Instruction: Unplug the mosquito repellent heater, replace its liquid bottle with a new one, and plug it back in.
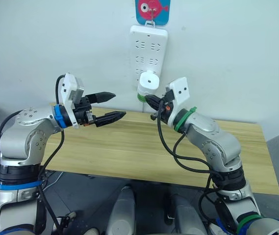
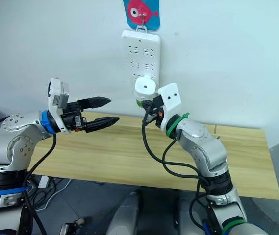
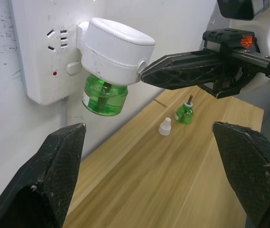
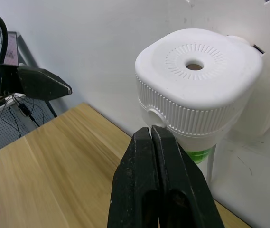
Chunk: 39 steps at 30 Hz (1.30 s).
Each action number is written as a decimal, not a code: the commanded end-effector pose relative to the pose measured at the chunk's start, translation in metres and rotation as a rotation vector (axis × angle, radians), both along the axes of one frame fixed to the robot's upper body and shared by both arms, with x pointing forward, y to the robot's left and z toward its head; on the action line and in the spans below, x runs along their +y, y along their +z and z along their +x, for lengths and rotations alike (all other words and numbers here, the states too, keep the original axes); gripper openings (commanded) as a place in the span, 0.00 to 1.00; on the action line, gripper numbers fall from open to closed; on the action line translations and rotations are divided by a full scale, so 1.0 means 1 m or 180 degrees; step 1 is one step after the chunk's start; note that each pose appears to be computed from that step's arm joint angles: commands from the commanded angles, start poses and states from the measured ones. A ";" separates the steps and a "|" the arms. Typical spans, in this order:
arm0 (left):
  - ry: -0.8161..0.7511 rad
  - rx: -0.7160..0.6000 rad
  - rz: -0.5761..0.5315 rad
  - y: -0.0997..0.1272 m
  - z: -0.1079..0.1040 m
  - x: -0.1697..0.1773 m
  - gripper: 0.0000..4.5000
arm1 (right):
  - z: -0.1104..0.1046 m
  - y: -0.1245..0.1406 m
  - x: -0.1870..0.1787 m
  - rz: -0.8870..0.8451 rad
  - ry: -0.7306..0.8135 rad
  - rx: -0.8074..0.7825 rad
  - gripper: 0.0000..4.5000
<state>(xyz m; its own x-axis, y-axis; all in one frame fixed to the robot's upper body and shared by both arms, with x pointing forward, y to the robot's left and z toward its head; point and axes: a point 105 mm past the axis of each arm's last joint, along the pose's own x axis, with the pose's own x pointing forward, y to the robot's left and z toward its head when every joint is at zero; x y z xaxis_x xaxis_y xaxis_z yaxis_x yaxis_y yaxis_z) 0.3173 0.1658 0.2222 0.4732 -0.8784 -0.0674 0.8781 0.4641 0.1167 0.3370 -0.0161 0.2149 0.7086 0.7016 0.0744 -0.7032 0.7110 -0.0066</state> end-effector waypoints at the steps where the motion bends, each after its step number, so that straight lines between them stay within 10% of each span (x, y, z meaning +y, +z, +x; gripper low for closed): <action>1: -0.0041 -0.0136 -0.0005 0.009 -0.001 -0.001 1.00 | -0.001 0.020 -0.004 0.0149 -0.0077 -0.0193 0.01; 39: -0.0029 -0.0168 0.0026 0.005 0.007 -0.003 1.00 | 0.005 0.029 -0.019 0.0185 -0.0411 -0.0275 0.01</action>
<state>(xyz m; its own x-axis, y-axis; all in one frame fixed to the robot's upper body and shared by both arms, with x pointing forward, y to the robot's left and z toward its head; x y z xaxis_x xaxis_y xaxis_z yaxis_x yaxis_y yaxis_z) 0.3247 0.1632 0.2169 0.4705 -0.8793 -0.0739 0.8790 0.4597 0.1266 0.3368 -0.0213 0.2210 0.7385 0.6685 0.0882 -0.6720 0.7404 0.0154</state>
